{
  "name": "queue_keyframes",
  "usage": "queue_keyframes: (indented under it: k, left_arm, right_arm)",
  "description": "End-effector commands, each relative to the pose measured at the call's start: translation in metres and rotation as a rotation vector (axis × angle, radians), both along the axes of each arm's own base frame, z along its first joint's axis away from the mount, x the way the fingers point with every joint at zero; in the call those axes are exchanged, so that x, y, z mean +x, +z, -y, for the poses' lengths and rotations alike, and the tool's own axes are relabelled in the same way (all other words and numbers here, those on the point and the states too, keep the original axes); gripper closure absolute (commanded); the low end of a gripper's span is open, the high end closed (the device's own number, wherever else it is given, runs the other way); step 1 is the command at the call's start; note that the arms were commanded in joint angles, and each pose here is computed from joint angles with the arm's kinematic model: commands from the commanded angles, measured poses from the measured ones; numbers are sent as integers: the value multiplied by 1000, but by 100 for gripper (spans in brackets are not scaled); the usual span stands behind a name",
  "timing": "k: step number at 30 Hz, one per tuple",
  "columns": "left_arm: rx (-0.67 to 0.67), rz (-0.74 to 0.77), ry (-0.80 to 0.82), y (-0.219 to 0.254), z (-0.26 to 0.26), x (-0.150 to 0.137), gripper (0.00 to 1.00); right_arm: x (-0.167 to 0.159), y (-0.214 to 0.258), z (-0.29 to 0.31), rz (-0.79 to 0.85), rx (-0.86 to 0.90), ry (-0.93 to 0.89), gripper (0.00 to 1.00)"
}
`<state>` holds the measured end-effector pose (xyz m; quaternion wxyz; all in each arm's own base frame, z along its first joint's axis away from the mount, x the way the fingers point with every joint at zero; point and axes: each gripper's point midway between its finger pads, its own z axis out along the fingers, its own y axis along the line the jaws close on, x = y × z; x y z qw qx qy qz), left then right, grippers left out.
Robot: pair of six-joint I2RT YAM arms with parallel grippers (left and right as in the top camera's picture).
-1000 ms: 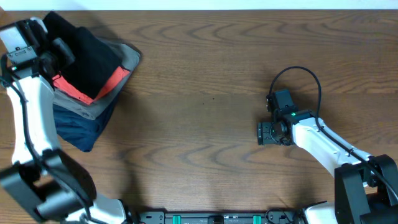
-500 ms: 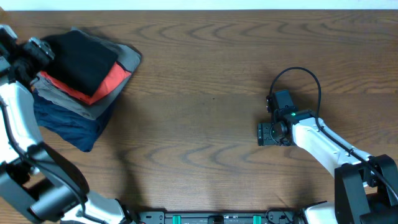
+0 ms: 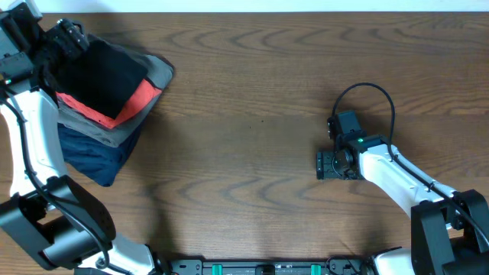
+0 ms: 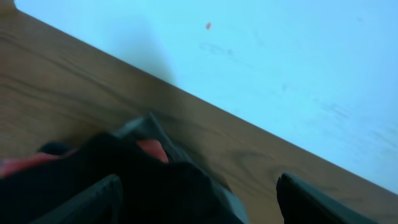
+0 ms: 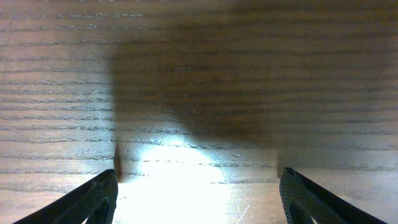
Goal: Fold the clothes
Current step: 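Press the black shirt flat on the stack with the left gripper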
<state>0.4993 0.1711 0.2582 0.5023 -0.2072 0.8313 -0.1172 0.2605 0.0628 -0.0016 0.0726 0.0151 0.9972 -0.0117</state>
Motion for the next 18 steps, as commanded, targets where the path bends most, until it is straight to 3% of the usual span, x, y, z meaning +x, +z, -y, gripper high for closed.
queue_keyframes:
  k: [1,9,15,18]
  left_arm:
    - [-10,3,3,4,-1,-1,19]
    - [-97,-191,13,-68,0,-7,20]
    - [-95,-186,14,-125,-16,24,19]
    - [-115,-225,14,-153,-17,27,19]
  right_arm:
    - [4,0,1,12,-1,-23,18]
    - [5,0,1,15,1,-30,17]
    - [4,0,1,10,0,-31,16]
    - [2,-1,2,3,-2,-31,16]
